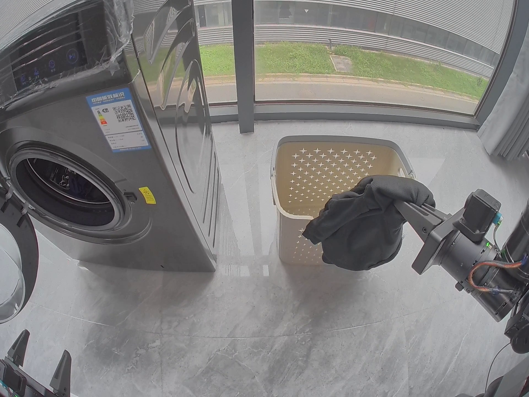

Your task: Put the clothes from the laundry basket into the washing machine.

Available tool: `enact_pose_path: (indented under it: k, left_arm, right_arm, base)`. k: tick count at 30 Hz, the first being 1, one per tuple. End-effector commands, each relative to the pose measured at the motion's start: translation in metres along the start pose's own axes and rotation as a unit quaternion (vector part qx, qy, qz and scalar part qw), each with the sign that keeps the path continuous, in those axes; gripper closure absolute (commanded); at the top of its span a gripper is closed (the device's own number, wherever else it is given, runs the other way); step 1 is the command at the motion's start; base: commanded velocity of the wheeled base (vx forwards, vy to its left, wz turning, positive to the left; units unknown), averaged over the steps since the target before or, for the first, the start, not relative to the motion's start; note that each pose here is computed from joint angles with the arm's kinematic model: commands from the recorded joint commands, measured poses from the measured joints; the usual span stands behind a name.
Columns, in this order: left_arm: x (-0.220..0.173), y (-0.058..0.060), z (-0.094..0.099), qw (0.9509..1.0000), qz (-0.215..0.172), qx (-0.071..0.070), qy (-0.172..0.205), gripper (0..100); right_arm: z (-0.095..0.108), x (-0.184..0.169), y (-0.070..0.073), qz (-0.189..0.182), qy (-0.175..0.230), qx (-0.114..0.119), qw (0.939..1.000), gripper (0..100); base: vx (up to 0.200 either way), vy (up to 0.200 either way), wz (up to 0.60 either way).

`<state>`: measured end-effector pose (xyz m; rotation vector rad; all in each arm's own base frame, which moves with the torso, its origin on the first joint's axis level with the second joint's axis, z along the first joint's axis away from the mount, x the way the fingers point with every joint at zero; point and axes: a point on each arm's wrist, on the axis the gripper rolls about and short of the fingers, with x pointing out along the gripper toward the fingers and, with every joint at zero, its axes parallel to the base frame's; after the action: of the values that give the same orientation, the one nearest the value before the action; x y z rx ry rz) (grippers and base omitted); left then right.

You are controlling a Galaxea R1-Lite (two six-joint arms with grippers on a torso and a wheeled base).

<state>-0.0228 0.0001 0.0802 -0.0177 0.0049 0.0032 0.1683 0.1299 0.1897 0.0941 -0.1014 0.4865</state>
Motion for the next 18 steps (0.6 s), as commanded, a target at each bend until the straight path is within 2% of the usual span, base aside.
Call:
enact_pose_path:
  k: [1, 5, 18]
  left_arm:
    - [0.0003, 0.0001, -0.0043, 1.0000, 0.001, 0.000, 0.002, 0]
    - [0.0003, 0.0001, -0.0043, 1.0000, 0.001, 0.000, 0.002, 0]
    - [0.0003, 0.0001, -0.0042, 1.0000, 0.001, 0.000, 0.001, 0]
  right_arm:
    - [0.0001, -0.0002, 0.0001, 0.002, 0.000, 0.000, 1.0000, 100]
    - [-0.0010, 0.0005, 0.0007, 0.007, 0.002, 0.000, 1.0000, 100]
    - [-0.0030, 0.0026, 0.0010, 0.006, 0.007, 0.008, 0.9999, 100]
  base:
    - [0.000, 0.000, 0.00]
    - [0.000, 0.000, 0.00]
    - [0.000, 0.200, 0.00]
